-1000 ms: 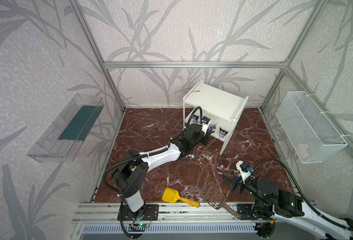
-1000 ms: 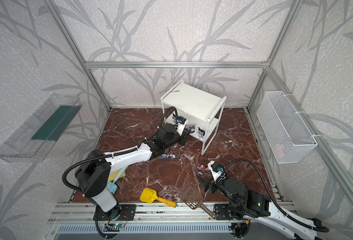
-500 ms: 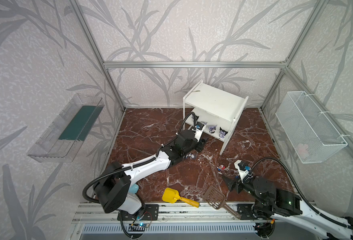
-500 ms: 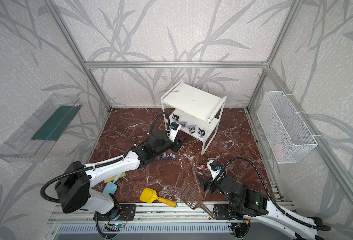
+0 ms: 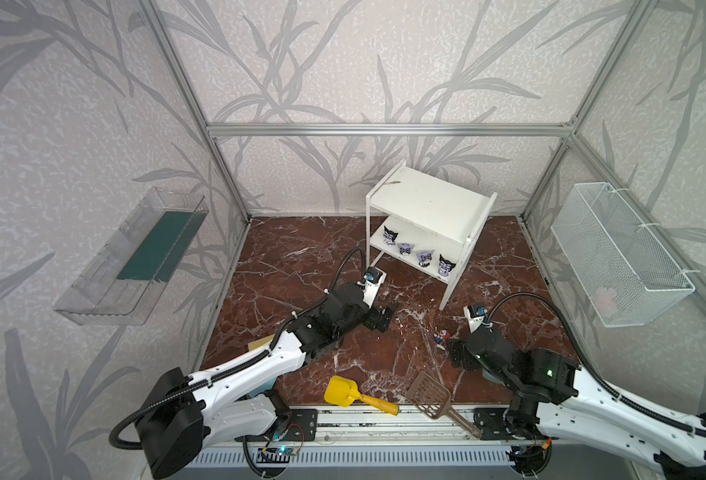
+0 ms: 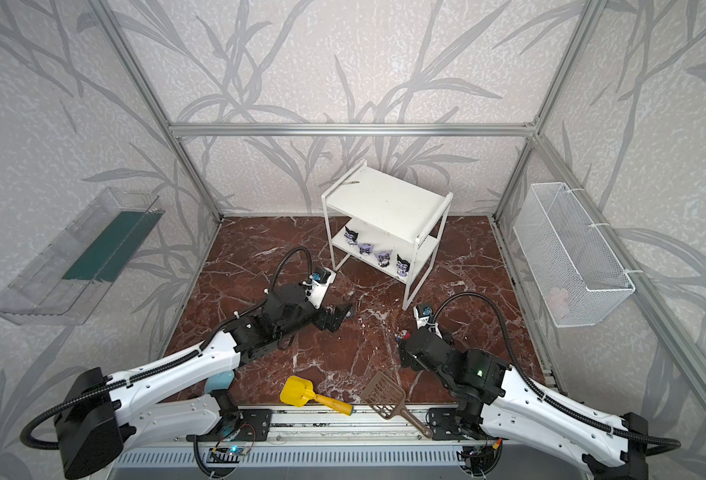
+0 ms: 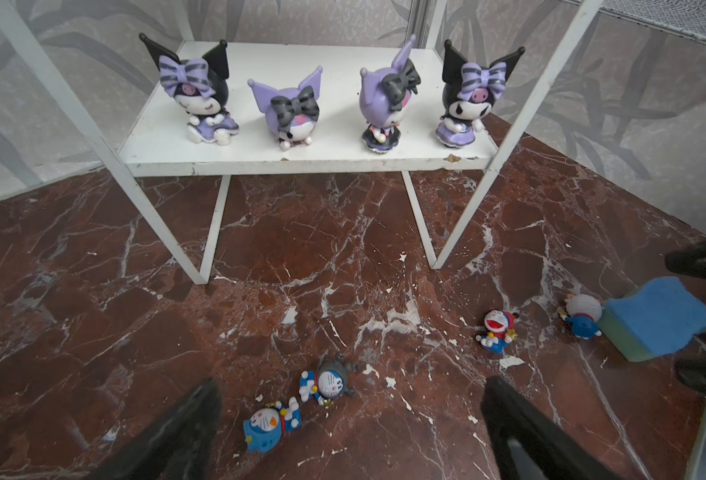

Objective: Place and organize the plastic toys onto the shelf
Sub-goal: 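Withdraw the left gripper from the shelf while the right gripper moves to the white-hooded Doraemon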

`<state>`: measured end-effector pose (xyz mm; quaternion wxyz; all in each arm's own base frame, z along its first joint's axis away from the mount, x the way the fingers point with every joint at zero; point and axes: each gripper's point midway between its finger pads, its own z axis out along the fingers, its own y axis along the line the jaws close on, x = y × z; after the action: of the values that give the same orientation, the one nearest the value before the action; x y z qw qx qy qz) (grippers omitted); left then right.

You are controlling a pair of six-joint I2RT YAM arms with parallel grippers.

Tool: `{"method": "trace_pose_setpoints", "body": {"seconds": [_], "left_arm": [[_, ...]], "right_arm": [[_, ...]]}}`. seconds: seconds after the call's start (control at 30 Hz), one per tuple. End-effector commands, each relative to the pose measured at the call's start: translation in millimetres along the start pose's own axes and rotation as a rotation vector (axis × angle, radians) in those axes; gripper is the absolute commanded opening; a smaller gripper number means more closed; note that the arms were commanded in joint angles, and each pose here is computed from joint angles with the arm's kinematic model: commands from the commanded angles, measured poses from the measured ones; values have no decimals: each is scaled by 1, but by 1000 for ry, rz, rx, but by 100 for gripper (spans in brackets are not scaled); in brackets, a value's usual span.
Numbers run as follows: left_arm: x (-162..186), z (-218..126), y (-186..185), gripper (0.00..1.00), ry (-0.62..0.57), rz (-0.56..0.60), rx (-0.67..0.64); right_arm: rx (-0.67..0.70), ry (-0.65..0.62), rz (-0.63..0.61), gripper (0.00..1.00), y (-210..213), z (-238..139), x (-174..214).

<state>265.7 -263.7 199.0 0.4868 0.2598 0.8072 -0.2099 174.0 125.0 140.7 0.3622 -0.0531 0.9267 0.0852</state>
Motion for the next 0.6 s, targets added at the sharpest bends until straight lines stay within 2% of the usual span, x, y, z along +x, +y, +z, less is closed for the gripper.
{"method": "trace_pose_setpoints", "body": {"seconds": [0.0, 0.13, 0.33, 0.43, 0.57], "left_arm": [[12, -9, -4, 99, 31, -23, 30], [17, -19, -4, 99, 19, -29, 46], [21, -35, -3, 99, -9, -41, 55], [24, -40, -1, 99, -9, -45, 49], [28, -45, 2, 99, -11, -46, 40]], "right_arm": [[74, 105, 134, 95, -24, -3, 19], [73, 155, 217, 95, -36, 7, 30], [1, 228, 346, 90, -37, 35, 47], [-3, 238, 367, 85, -40, 44, 49], [-6, 262, 385, 85, -43, 56, 51]]}}
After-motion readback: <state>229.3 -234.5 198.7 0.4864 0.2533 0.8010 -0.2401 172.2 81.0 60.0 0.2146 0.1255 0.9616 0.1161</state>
